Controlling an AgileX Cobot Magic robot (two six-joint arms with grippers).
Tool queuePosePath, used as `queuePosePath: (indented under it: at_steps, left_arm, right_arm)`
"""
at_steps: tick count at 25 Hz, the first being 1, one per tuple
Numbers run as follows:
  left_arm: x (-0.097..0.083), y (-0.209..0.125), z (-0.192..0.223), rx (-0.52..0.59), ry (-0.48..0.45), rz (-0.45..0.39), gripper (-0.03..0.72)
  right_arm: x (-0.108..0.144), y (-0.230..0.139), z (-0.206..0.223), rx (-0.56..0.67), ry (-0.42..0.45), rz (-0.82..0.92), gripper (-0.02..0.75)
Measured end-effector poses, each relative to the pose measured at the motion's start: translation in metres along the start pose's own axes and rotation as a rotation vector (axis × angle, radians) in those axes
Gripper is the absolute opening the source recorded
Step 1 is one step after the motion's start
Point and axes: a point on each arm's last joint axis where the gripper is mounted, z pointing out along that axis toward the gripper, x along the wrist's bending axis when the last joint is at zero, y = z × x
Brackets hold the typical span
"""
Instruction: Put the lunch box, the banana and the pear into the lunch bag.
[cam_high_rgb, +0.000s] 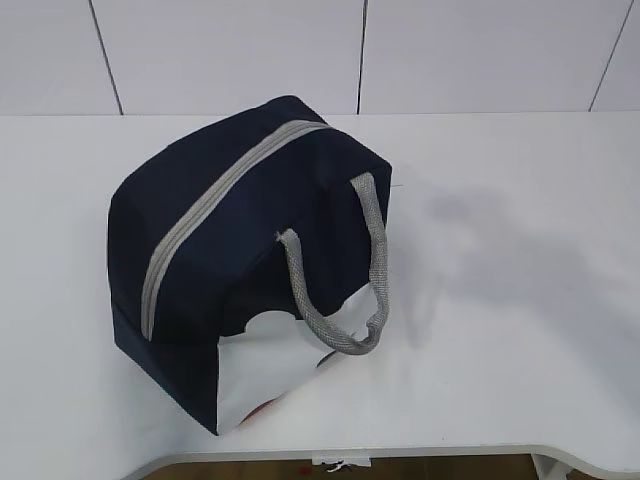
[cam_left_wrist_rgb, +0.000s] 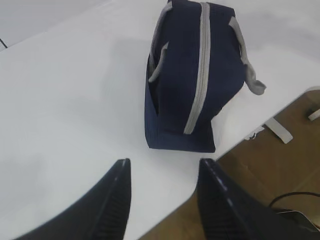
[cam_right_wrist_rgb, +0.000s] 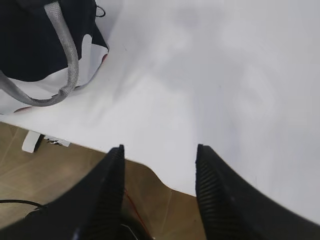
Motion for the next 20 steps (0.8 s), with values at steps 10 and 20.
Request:
queuePosePath:
  at_steps: [10,20]
  left_arm:
    - [-0.009,-0.083,-0.013,-0.039,0.004,0.003,0.310]
    - [-0.017,-0.151,-0.010,-0.125,0.003,0.006,0.287]
  right_arm:
    - [-0.002,-0.070,-0.025,-0.113,-0.012,-0.003,0.356]
    - [-0.002,-0.145,-0.015,-0.201,-0.017,-0.010,0.356]
